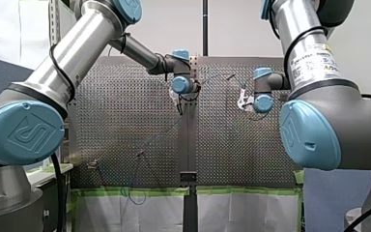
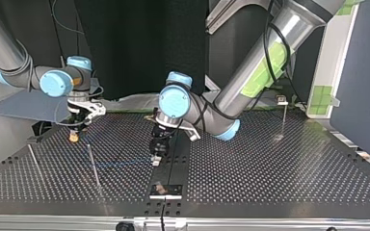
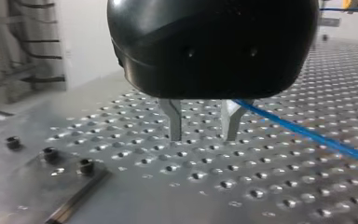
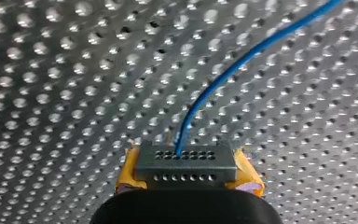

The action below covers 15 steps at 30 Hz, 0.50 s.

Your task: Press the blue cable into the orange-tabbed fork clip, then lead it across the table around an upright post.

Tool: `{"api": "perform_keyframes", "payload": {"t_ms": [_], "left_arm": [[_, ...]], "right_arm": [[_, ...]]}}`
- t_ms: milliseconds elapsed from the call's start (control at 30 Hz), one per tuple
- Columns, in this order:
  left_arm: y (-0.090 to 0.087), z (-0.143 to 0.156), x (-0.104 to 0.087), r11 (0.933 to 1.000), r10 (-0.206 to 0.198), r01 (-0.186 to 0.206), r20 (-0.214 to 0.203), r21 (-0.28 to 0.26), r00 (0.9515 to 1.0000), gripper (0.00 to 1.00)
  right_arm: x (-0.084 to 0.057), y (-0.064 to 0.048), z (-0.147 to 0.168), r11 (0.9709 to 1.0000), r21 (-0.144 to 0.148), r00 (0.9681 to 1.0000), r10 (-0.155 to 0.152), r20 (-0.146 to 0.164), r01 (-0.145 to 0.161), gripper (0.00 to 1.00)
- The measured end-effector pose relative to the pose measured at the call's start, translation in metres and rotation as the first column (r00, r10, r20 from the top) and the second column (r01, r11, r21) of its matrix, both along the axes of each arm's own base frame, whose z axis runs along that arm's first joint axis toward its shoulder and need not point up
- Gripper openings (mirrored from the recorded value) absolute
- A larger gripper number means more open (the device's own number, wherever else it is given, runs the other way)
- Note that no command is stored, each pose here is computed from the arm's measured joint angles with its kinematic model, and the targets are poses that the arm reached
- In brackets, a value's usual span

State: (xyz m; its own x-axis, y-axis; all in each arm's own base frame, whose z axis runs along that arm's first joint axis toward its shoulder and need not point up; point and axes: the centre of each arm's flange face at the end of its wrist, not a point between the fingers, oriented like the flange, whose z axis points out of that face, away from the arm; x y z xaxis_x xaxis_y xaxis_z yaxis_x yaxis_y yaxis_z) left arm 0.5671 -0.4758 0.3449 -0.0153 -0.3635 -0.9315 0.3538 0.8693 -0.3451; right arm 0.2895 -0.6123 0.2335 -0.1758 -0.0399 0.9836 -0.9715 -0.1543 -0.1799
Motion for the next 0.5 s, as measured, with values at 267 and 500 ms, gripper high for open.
{"api": "perform_keyframes", "payload": {"t_ms": [267,500], "left_arm": [[0.002,-0.007,-0.006,0.9994,-0.021,0.023,-0.061,0.027,0.9979,0.65],[0.005,-0.012,-0.008,0.9990,-0.023,0.027,-0.107,0.036,0.9940,0.93]], "right_arm": [[0.000,0.003,-0.029,0.9999,0.017,1.0000,0.002,-0.004,-0.002,0.00],[-0.002,0.004,-0.048,0.9996,0.029,1.0000,0.000,-0.006,0.000,0.00]]}}
